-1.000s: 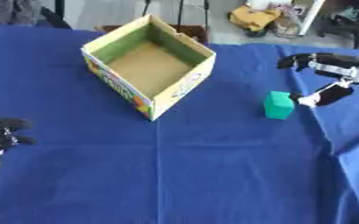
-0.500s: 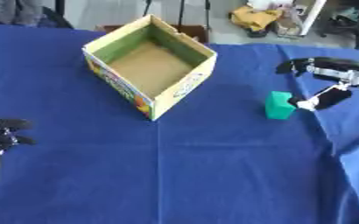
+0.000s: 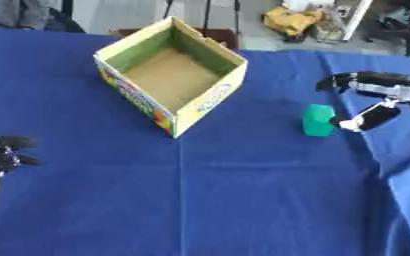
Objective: Pick up objects on the table and place them in the box.
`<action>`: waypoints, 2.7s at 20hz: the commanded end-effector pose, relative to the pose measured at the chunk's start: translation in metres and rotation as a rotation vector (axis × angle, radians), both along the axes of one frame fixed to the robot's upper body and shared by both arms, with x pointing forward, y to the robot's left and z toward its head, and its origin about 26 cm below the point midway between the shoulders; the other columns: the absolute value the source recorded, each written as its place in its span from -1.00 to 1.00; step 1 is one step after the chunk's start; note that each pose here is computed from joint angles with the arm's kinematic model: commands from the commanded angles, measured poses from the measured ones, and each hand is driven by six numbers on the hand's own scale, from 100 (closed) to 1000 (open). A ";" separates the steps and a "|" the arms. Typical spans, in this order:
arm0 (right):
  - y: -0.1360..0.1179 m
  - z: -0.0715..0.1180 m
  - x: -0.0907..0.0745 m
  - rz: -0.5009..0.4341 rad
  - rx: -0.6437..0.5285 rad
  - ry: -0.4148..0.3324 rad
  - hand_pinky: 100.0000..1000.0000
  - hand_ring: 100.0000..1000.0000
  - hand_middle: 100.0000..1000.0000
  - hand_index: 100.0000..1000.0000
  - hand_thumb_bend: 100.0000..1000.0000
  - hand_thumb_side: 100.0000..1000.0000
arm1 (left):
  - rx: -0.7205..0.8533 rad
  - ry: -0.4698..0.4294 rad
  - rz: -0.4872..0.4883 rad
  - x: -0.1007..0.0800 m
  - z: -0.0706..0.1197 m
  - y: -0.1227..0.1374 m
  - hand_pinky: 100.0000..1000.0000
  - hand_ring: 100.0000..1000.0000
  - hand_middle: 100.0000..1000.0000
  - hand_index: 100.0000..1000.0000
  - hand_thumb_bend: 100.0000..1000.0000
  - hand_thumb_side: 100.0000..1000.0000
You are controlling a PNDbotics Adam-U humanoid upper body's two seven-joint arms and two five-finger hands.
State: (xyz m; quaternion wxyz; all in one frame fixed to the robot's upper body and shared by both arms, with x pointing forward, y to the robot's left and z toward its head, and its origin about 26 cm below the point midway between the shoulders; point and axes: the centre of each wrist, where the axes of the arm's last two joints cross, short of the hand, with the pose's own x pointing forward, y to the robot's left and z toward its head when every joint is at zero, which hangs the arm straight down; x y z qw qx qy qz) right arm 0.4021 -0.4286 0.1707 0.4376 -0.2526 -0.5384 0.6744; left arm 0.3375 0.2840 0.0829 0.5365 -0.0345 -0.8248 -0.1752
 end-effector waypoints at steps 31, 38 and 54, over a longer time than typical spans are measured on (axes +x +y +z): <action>0.006 -0.012 0.011 0.000 -0.063 0.052 0.48 0.55 0.84 0.99 -0.96 -0.75 | 0.023 -0.029 -0.003 0.001 0.010 0.003 0.12 0.48 0.09 0.26 -0.38 1.00; 0.005 -0.012 0.011 -0.023 -0.070 0.045 0.38 0.37 0.83 0.98 -1.00 -1.00 | 0.022 -0.028 -0.003 0.001 0.010 0.003 0.12 0.49 0.08 0.26 -0.38 1.00; 0.006 -0.008 0.010 -0.034 -0.014 -0.023 -0.29 -0.53 0.54 0.93 -1.00 -1.00 | 0.020 -0.026 -0.003 0.002 0.009 0.003 0.12 0.49 0.08 0.26 -0.37 1.00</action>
